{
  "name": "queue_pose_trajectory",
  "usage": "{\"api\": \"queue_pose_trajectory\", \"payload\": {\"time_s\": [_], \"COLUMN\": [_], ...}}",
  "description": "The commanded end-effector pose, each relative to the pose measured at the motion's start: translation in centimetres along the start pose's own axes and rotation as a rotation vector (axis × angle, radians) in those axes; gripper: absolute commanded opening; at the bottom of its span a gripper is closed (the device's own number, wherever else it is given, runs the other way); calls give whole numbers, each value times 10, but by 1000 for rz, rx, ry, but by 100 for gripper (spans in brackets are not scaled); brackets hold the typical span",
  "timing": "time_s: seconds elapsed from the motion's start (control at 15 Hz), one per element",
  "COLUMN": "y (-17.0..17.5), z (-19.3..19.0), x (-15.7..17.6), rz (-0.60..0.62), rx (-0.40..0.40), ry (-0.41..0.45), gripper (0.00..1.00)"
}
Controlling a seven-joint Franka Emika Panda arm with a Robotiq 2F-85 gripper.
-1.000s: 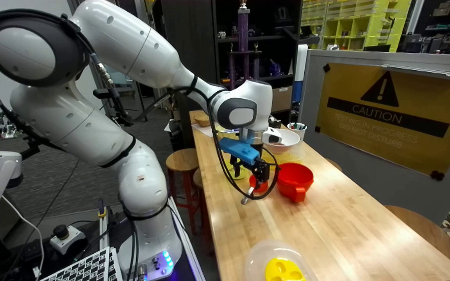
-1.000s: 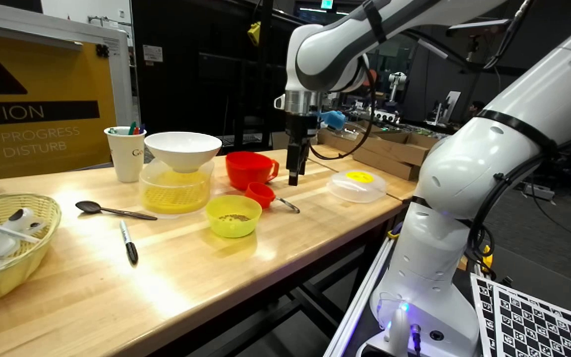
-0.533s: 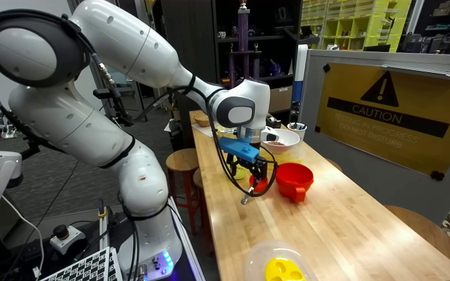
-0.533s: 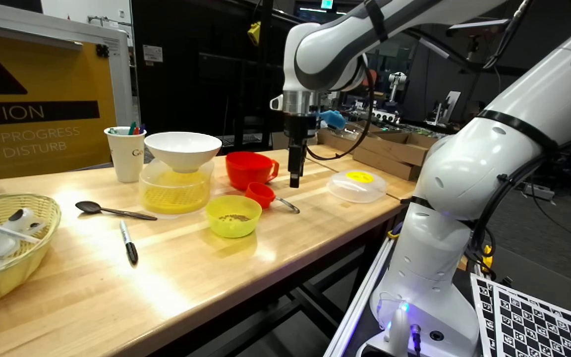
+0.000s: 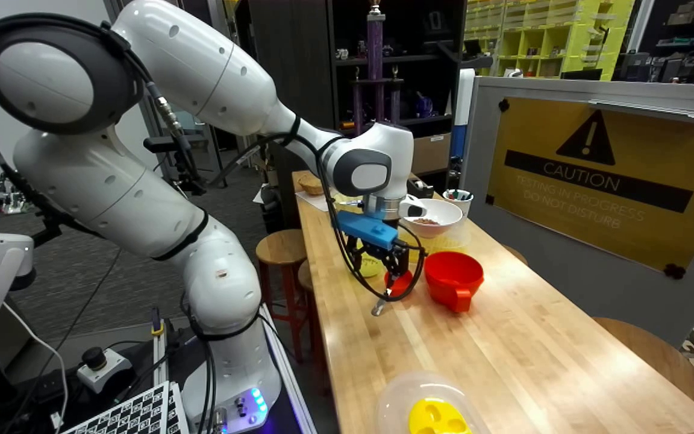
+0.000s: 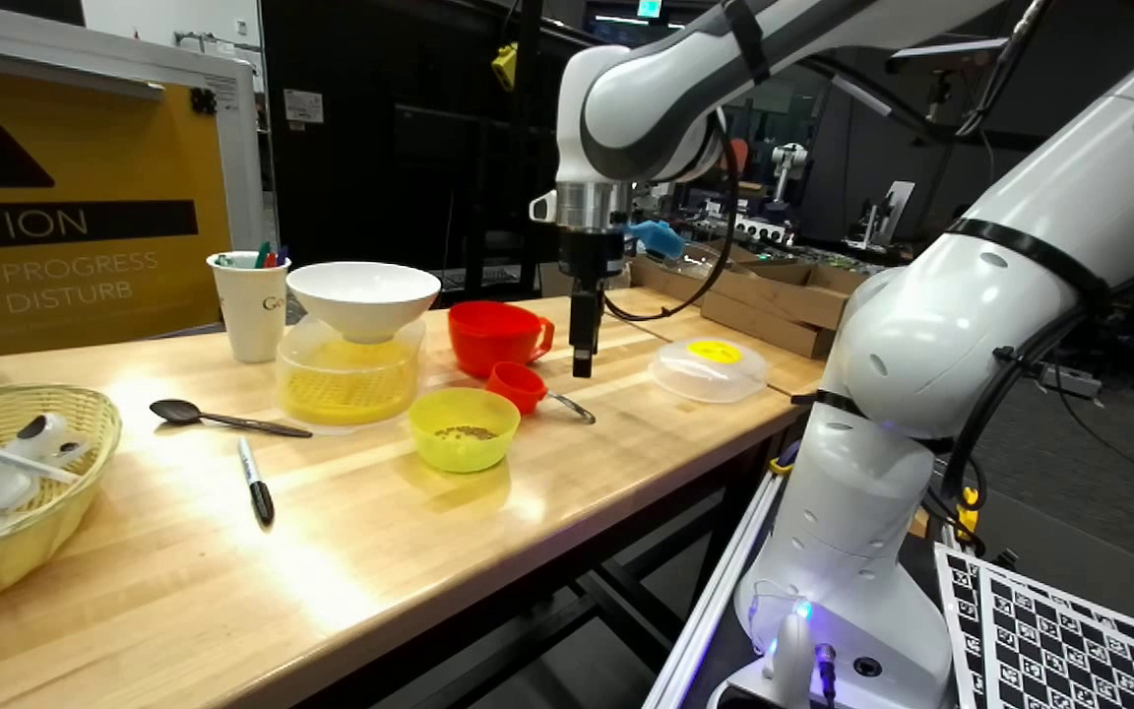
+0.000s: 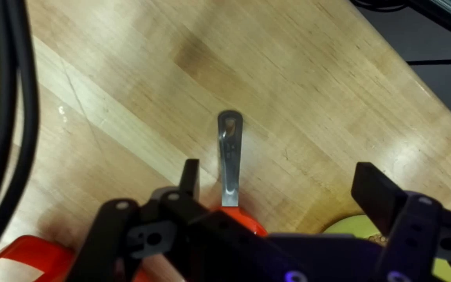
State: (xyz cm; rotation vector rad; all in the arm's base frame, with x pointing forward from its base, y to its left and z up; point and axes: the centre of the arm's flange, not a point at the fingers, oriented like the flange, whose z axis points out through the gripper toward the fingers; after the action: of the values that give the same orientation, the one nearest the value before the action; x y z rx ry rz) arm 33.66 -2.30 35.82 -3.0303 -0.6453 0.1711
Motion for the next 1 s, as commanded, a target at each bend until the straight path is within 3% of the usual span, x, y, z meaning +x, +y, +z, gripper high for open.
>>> {"api": "queue_pose_trajectory", "payload": {"time_s": [0.0, 0.4, 0.93], "y": [-16, -15, 0], "z": [22, 30, 34], "x": [-18, -13, -11], "rz": [20, 104, 110], "rx": [14, 47, 18], "ry": [7, 32, 68], "gripper": [100, 100, 100]}}
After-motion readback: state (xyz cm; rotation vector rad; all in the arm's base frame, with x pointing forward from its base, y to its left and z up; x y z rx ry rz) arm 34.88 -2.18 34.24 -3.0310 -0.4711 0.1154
